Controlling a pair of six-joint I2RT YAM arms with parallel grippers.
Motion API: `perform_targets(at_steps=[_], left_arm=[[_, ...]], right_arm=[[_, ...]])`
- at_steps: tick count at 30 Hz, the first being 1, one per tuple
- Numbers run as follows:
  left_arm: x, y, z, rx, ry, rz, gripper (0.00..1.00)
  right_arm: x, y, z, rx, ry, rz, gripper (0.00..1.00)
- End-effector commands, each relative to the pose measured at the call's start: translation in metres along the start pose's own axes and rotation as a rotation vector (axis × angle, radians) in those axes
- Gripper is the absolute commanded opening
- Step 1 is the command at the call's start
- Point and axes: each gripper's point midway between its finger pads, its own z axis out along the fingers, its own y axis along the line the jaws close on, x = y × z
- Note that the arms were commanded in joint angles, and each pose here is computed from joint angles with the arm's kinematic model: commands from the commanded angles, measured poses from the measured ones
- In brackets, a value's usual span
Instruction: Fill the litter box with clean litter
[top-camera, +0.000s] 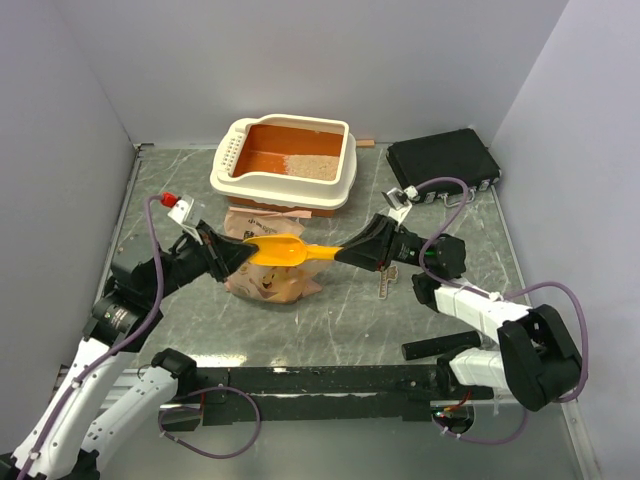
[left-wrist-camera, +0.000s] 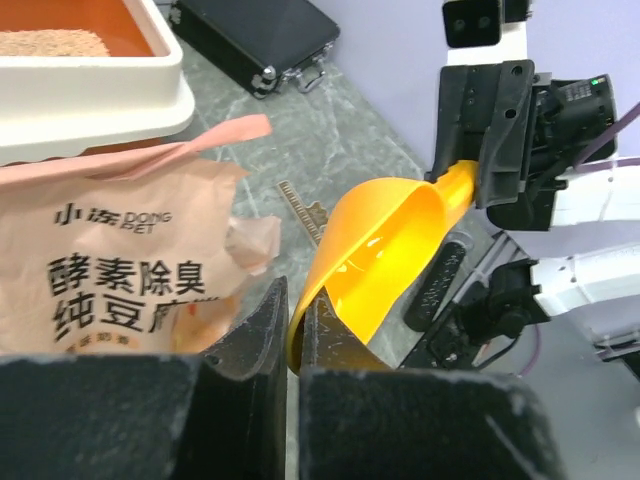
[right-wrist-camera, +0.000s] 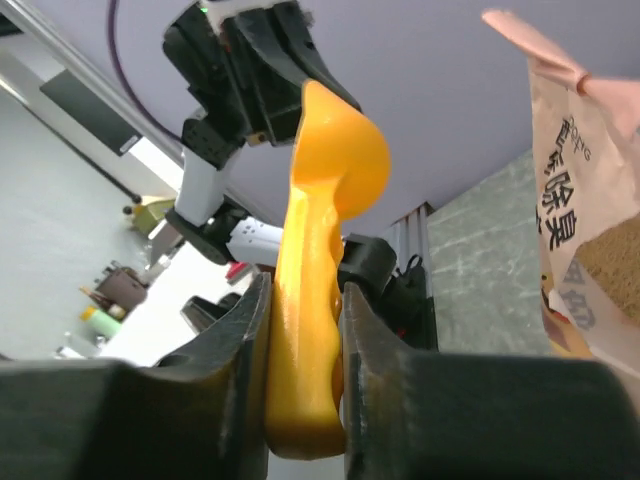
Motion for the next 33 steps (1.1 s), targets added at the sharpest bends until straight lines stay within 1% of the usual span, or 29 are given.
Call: perform_targets(at_steps=[1, 2, 3, 4, 5, 6, 7, 8, 10, 14, 16, 17, 18, 19, 21, 22, 23, 24, 25, 26, 27, 30, 33], left_arm=[[-0.018, -0.014, 0.001, 0.061, -0.067, 0.040, 0.18], [-0.018, -0.010, 0.001, 0.038, -0.068, 0.040, 0.30], [-0.018, -0.008, 0.001, 0.034, -0.069, 0.059, 0.40], [-0.019, -0.007, 0.000, 0.027, -0.073, 0.072, 0.52], [-0.022, -0.004, -0.001, 0.006, -0.084, 0.085, 0.57], [-0.023, -0.001, -0.003, -0.015, -0.089, 0.111, 0.62], [-0.030, -0.002, -0.007, -0.025, -0.110, 0.127, 0.70], [-0.034, 0.002, -0.009, -0.054, -0.126, 0.141, 0.72], [-0.042, 0.003, -0.014, -0.074, -0.150, 0.186, 0.76], [-0.050, 0.017, -0.016, -0.153, -0.171, 0.242, 0.78], [-0.052, 0.031, -0.013, -0.215, -0.181, 0.261, 0.78], [-0.053, 0.035, -0.012, -0.237, -0.184, 0.266, 0.78], [-0.055, 0.046, -0.013, -0.291, -0.194, 0.269, 0.78], [-0.055, 0.051, -0.011, -0.308, -0.201, 0.275, 0.79], [-0.053, 0.061, -0.009, -0.342, -0.208, 0.289, 0.79], [-0.055, 0.064, -0.006, -0.355, -0.216, 0.295, 0.80], [-0.056, 0.073, -0.006, -0.397, -0.221, 0.305, 0.81], [-0.052, 0.082, -0.002, -0.429, -0.204, 0.303, 0.82], [-0.057, 0.091, -0.004, -0.484, -0.216, 0.304, 0.83], [-0.059, 0.095, -0.003, -0.502, -0.220, 0.310, 0.83], [-0.061, 0.100, 0.001, -0.522, -0.214, 0.309, 0.84], [-0.071, 0.108, 0.008, -0.565, -0.215, 0.315, 0.87], [-0.076, 0.111, 0.016, -0.575, -0.190, 0.315, 0.87]], right_arm=[[-0.012, 0.040, -0.002, -0.153, -0.077, -0.253, 0.00], [-0.013, 0.040, -0.002, -0.149, -0.086, -0.249, 0.00], [-0.013, 0.042, -0.004, -0.148, -0.090, -0.254, 0.00], [-0.013, 0.043, -0.004, -0.144, -0.094, -0.257, 0.00], [-0.015, 0.040, -0.005, -0.117, -0.094, -0.239, 0.00], [-0.019, 0.046, -0.006, -0.110, -0.114, -0.279, 0.00], [-0.022, 0.047, -0.006, -0.094, -0.125, -0.295, 0.00], [-0.026, 0.048, -0.005, -0.077, -0.137, -0.350, 0.00], [-0.035, 0.051, -0.006, -0.015, -0.157, -0.364, 0.00], [-0.056, 0.060, -0.007, 0.067, -0.219, -0.471, 0.00], [-0.072, 0.059, -0.008, 0.149, -0.259, -0.473, 0.00], [-0.078, 0.055, -0.009, 0.189, -0.264, -0.515, 0.00], [-0.087, 0.057, -0.007, 0.214, -0.276, -0.523, 0.00], [-0.093, 0.046, -0.009, 0.273, -0.287, -0.502, 0.00], [-0.108, 0.038, -0.006, 0.335, -0.287, -0.542, 0.00], [-0.112, 0.024, -0.008, 0.405, -0.282, -0.522, 0.00], [-0.123, 0.021, -0.005, 0.429, -0.286, -0.555, 0.00], [-0.128, 0.018, -0.004, 0.448, -0.284, -0.563, 0.00], [-0.128, 0.006, -0.006, 0.498, -0.264, -0.551, 0.00], [-0.144, -0.001, -0.004, 0.542, -0.272, -0.590, 0.00], [-0.148, -0.008, -0.004, 0.570, -0.265, -0.592, 0.00], [-0.167, -0.042, -0.003, 0.698, -0.240, -0.605, 0.00], [-0.181, -0.082, -0.001, 0.797, -0.218, -0.605, 0.00]])
